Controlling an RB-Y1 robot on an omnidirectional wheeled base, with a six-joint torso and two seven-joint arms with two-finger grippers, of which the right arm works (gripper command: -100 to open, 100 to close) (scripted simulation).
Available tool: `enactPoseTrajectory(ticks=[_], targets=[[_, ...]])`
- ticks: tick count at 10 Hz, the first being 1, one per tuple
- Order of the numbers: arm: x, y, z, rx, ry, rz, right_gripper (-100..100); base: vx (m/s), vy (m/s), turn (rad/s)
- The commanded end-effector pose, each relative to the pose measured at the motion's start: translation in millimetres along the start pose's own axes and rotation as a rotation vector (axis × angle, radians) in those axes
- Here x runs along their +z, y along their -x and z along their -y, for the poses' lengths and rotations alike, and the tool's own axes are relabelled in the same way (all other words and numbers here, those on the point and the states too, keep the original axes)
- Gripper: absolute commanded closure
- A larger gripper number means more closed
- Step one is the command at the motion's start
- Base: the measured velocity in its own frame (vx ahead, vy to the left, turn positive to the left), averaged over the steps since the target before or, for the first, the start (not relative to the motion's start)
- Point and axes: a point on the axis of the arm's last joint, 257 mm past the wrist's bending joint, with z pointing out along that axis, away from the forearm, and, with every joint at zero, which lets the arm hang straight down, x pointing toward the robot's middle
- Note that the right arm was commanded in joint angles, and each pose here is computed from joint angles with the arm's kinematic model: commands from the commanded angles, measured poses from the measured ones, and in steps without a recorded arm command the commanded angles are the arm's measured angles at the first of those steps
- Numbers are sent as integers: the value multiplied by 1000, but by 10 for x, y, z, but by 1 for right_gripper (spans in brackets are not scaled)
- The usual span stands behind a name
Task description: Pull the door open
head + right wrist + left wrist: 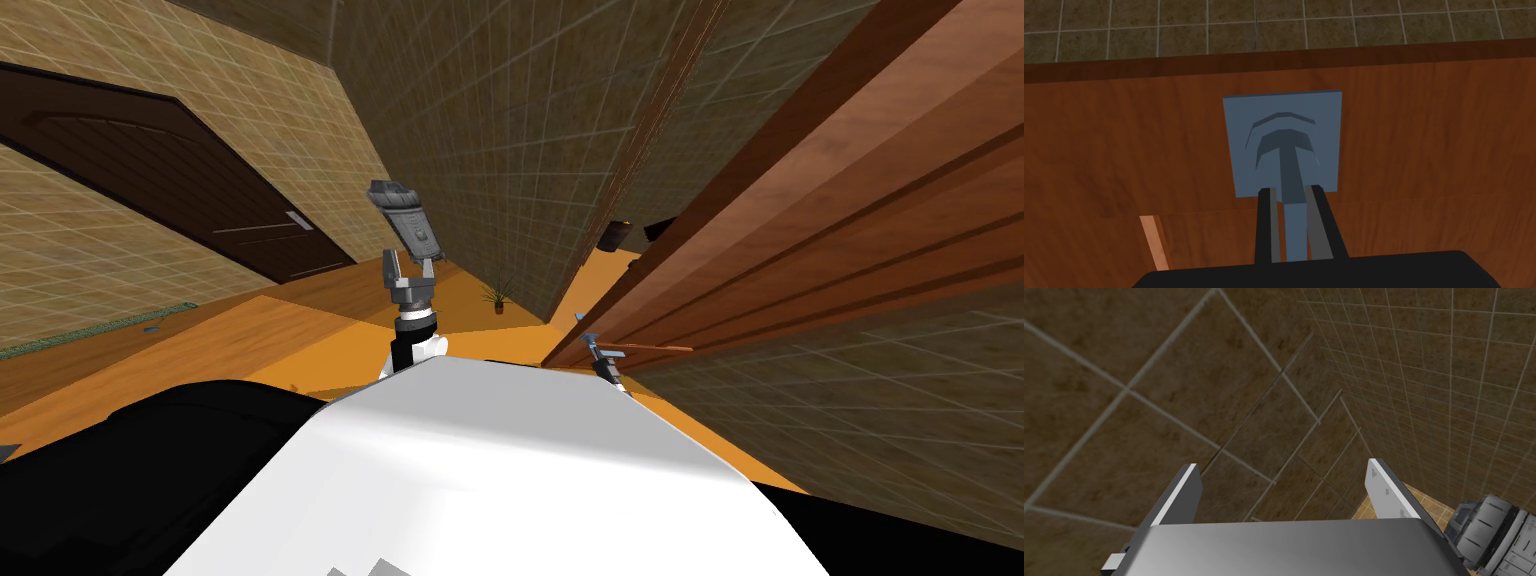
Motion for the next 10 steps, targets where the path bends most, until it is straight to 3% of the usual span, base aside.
enactPoseTrajectory(ticks=[1, 3, 4, 6, 7, 8, 10], targets=[[-146, 121, 85, 0, -40, 34, 100, -2, 7, -40], [14, 72, -86, -13, 13, 7, 100, 7, 9, -15], [-97, 110, 37, -5, -25, 27, 100, 8, -4, 24], [-73, 102, 12, -6, -17, 23, 100, 9, 0, 2], [-57, 99, -100, -15, 14, 5, 100, -121, -48, 141], [-39, 28, -18, -3, -2, 4, 100, -72, -24, 69], [-59, 27, -45, -4, 7, -3, 100, -158, -68, 201]])
